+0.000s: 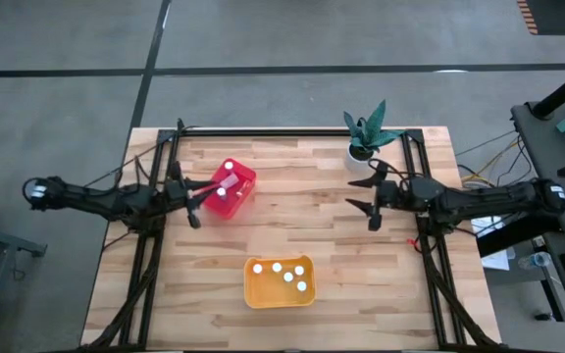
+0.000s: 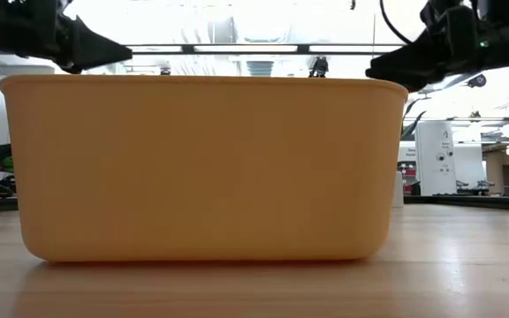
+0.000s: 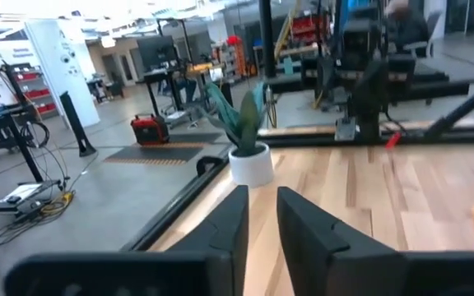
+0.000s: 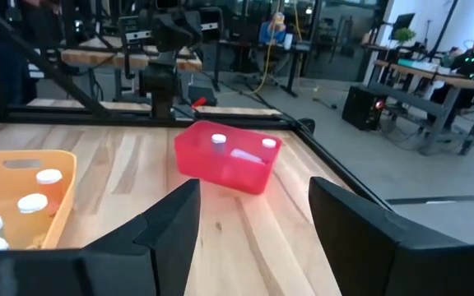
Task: Pick and place medicine bottles into bin by pill shape (circle, oval)
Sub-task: Return to Home Position
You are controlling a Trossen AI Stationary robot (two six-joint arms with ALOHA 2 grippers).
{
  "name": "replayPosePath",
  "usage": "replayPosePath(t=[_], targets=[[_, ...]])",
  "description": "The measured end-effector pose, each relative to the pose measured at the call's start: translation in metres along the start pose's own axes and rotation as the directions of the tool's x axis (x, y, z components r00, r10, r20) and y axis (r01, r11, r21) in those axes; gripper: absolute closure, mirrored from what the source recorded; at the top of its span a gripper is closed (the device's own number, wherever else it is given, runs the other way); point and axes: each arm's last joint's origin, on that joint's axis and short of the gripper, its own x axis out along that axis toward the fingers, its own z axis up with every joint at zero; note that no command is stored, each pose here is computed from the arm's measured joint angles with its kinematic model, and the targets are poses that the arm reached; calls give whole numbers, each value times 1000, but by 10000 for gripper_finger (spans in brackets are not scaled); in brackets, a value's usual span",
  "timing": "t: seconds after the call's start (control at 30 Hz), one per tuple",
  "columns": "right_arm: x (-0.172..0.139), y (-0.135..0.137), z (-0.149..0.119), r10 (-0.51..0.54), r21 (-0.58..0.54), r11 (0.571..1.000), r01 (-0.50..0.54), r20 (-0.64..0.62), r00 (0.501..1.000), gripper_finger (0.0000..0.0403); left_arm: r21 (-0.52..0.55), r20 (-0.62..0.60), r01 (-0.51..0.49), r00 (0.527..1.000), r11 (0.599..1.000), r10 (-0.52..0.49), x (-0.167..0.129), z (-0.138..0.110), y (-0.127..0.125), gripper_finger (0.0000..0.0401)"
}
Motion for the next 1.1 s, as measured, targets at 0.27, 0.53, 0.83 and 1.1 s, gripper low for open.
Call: replayPosePath(t=[0.27, 0.53, 0.83, 1.1], targets=[[-20, -2, -10, -6, 6, 1000, 6, 45, 999, 184, -19, 34, 16, 999, 1000, -15, -10, -6, 5, 390], [-41, -4, -10, -18, 12, 1000, 16, 131, 991, 184, -40, 72, 28, 997, 999, -25, -17, -26, 5, 400], [-52, -6, -13, -23, 7, 1000, 22, 143, 989, 184, -52, 92, 30, 995, 998, -25, -19, -39, 5, 400], [-58, -6, -19, -23, 6, 1000, 22, 141, 990, 184, -75, 69, 36, 997, 996, -31, -17, -51, 1, 400]])
